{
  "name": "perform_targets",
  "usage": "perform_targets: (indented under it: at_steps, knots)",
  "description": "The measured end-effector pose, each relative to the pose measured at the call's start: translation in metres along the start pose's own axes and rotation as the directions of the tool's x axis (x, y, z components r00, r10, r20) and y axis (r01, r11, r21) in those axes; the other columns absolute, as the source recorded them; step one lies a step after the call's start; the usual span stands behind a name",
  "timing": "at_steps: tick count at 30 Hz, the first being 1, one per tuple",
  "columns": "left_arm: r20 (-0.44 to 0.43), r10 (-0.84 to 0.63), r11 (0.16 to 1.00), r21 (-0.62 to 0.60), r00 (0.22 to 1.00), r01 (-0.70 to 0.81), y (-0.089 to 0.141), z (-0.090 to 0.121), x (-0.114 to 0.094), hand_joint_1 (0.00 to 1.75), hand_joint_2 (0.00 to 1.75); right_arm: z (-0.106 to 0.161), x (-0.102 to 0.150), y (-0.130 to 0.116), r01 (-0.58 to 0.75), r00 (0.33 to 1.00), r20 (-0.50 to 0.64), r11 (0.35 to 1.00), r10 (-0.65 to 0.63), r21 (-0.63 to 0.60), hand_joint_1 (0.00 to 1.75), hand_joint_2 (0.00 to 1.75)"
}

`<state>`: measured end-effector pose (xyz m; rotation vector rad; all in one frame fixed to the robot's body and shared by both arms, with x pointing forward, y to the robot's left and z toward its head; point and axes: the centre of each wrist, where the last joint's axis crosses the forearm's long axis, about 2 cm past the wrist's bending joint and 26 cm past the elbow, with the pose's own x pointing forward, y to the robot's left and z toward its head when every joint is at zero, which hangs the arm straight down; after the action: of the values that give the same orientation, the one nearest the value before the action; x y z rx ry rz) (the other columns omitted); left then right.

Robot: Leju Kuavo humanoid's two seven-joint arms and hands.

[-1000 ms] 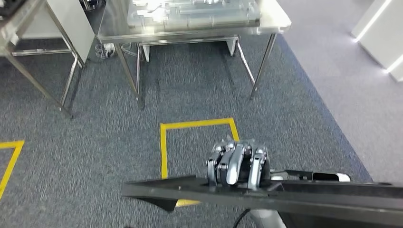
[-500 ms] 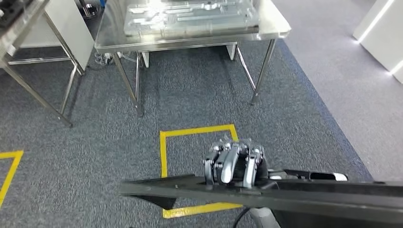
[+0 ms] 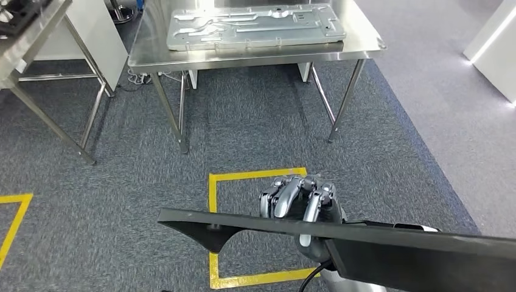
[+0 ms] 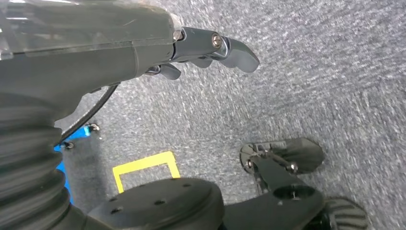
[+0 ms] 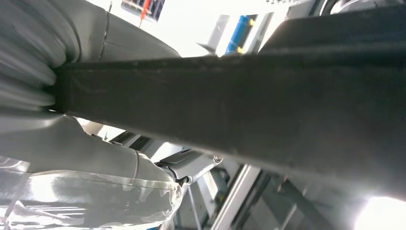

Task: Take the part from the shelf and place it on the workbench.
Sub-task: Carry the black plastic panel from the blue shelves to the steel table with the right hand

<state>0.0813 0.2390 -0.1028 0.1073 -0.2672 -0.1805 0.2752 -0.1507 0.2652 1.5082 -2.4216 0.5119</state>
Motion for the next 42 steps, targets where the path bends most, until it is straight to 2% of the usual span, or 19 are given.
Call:
perform_targets:
  at_steps: [12,24,30,42]
  knots:
    - [0.002,-0.008,1.0,-0.002,1.0,0.008,0.001,0.0,0.001,0.0,1.75,0.003,-0.001,-0.002,0.009,1.0,-0.011,0.999,-0.01,-0.04,1.75,1.75]
    - [0.008,-0.01,1.0,-0.001,1.0,0.01,0.002,0.0,0.002,0.0,1.75,0.011,0.0,-0.005,-0.026,0.994,-0.108,0.98,0.004,-0.197,1.75,1.75]
    - [0.008,-0.013,1.0,-0.008,1.0,0.013,0.0,0.0,0.002,0.0,1.75,0.016,0.001,-0.004,-0.006,0.994,-0.111,0.97,-0.022,-0.244,1.75,1.75]
    - [0.01,-0.036,0.999,-0.017,0.999,0.036,0.0,0.0,0.005,0.0,1.75,0.015,0.002,0.0,0.051,0.994,-0.085,0.977,-0.07,-0.205,1.75,1.75]
